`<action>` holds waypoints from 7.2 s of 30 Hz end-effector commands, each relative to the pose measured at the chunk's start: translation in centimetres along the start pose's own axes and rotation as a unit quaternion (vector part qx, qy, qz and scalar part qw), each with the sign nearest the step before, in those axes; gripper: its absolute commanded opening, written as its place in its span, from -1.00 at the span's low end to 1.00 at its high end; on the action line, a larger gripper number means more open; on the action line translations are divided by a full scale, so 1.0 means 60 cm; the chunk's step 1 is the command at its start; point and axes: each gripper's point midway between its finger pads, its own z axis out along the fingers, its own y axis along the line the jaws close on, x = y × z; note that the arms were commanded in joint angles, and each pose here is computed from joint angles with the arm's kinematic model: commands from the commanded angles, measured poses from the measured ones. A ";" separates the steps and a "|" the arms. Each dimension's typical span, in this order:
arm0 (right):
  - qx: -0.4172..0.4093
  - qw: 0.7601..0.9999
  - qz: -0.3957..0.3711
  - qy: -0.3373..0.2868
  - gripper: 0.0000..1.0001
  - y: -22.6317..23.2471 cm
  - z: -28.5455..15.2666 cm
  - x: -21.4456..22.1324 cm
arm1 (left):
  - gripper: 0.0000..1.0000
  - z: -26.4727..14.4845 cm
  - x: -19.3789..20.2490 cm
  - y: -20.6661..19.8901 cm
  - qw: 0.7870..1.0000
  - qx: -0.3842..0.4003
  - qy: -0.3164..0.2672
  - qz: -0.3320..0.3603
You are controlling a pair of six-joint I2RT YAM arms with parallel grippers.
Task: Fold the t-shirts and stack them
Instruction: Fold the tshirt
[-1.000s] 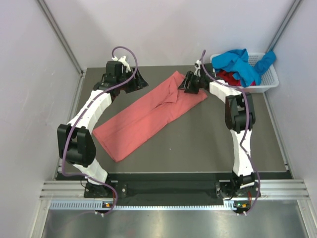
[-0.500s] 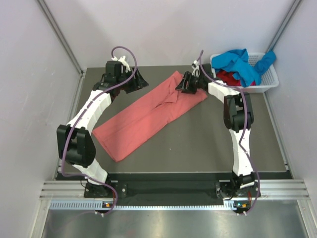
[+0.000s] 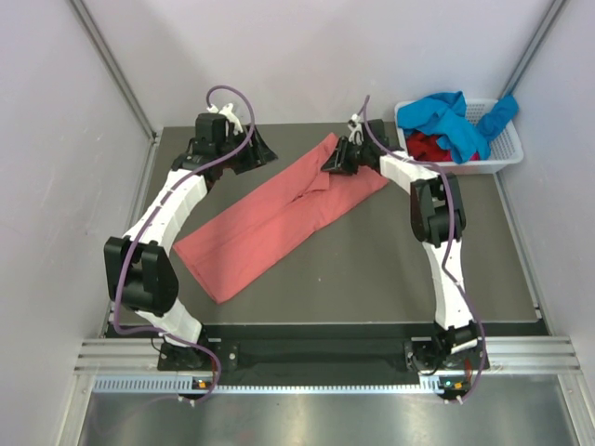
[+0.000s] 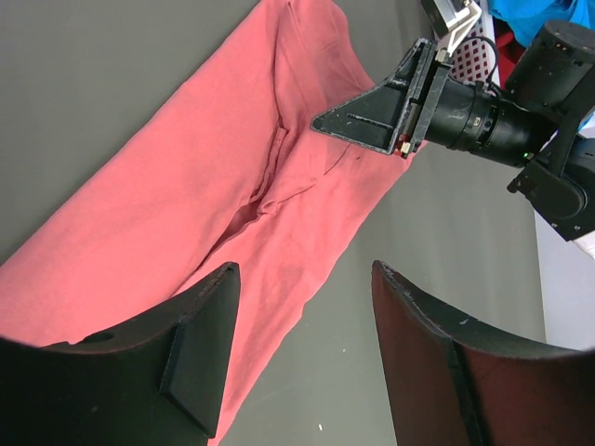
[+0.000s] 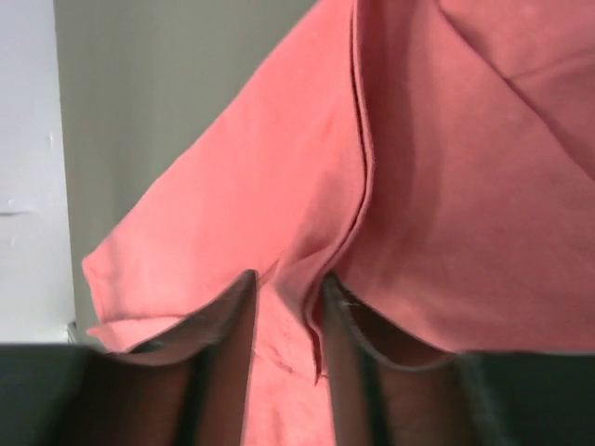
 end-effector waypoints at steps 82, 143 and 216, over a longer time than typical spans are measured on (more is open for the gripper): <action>0.012 0.996 -0.083 -0.041 0.24 0.117 -0.063 -0.046 | 0.29 -0.027 0.012 0.024 1.000 -0.009 0.010 -0.010; 0.353 0.935 -0.007 -0.030 -0.20 -0.213 -0.212 -0.073 | -0.62 0.253 0.118 0.100 0.983 -0.138 0.098 -0.067; 0.036 0.962 -0.220 -0.160 0.02 0.055 0.033 -0.181 | -0.10 0.201 0.150 0.144 0.980 -0.086 0.162 -0.078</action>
